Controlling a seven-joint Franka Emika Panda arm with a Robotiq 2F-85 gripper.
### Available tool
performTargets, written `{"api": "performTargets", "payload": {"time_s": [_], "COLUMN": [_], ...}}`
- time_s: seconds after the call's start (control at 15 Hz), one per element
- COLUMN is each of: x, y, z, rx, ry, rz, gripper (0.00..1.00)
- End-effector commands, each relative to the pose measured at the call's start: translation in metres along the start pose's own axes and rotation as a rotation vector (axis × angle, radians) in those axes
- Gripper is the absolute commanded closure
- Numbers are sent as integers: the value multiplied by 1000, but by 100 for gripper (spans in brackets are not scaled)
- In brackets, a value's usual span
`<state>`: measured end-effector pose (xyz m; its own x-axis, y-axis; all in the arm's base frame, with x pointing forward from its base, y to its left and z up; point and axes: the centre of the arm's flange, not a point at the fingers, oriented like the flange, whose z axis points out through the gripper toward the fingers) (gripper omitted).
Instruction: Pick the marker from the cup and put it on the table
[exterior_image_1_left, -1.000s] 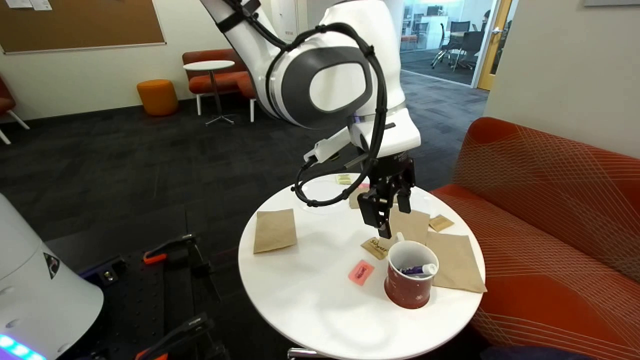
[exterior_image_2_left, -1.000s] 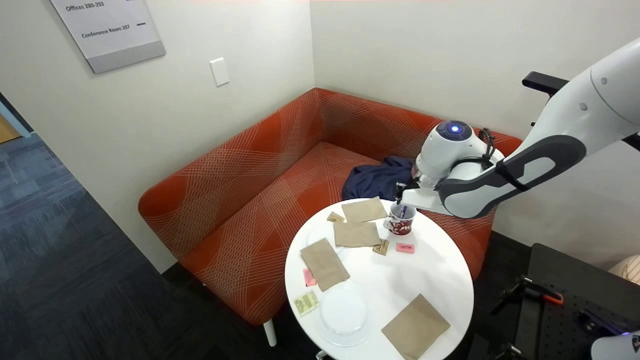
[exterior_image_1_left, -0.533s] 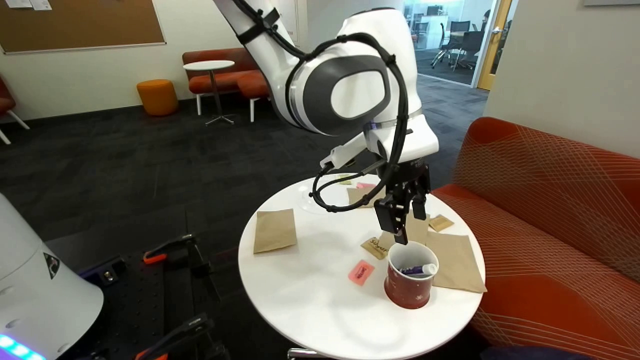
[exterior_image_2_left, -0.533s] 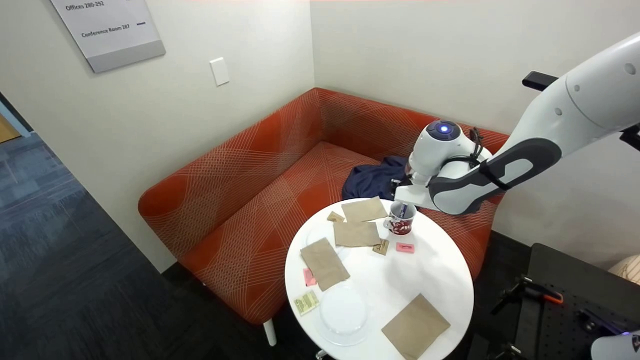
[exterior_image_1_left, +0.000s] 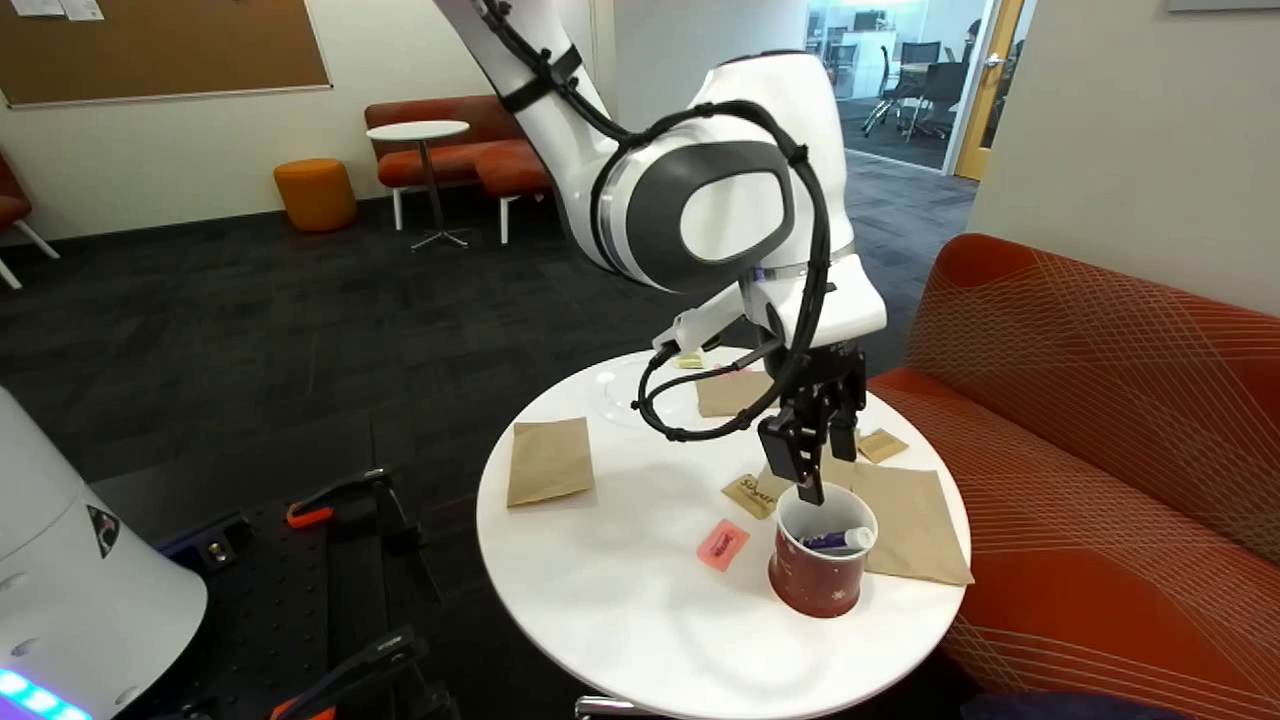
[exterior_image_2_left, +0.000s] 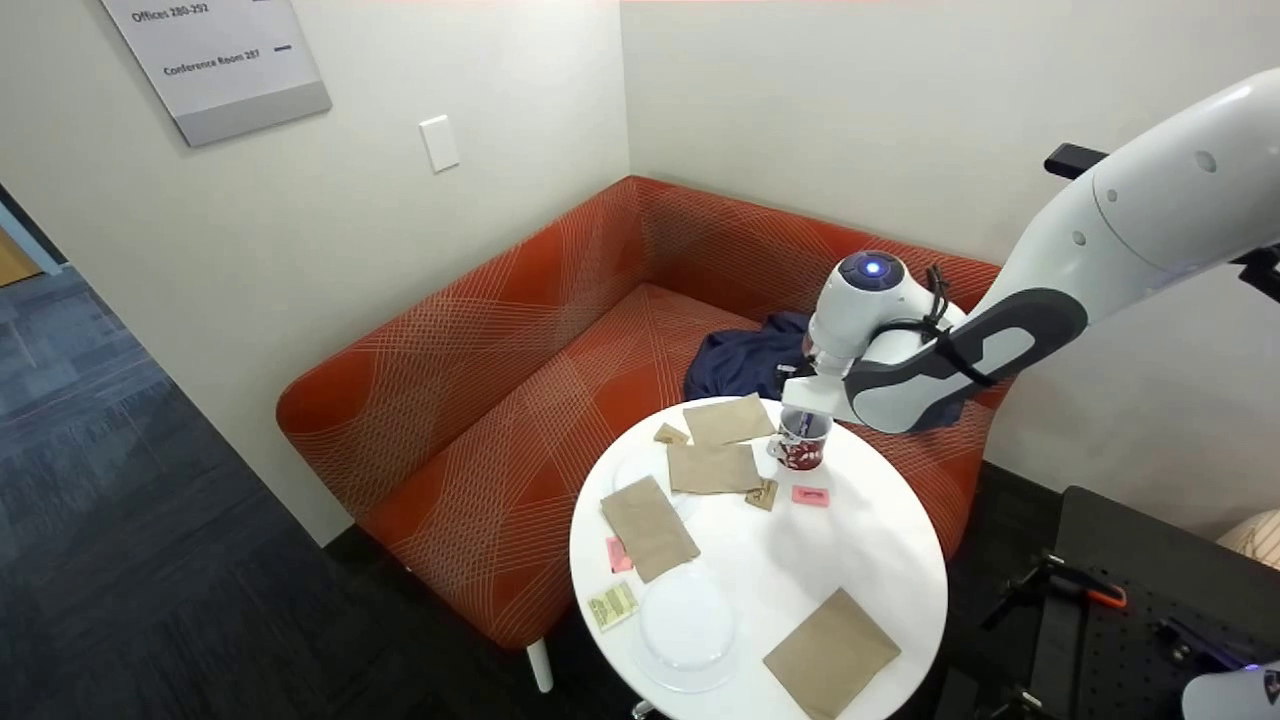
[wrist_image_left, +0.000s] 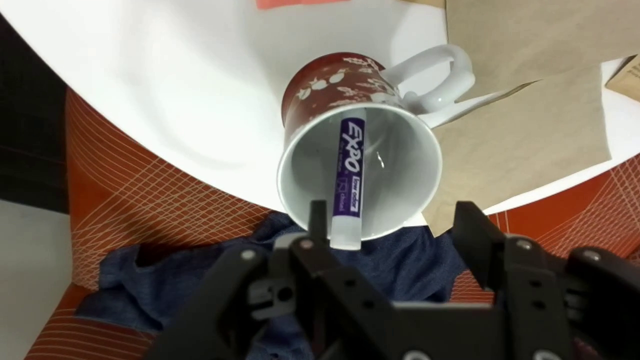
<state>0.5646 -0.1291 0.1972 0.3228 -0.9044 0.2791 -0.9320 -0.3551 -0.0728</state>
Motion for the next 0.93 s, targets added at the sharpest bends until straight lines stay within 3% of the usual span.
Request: {"api": "performTargets", "payload": {"time_s": [0.0, 0.87], "x": [6, 14], "y": [-3, 9], "z": [7, 29], "rx": [-29, -72], "ry": [-5, -23], "rz": [16, 49], "gripper": [32, 42]}}
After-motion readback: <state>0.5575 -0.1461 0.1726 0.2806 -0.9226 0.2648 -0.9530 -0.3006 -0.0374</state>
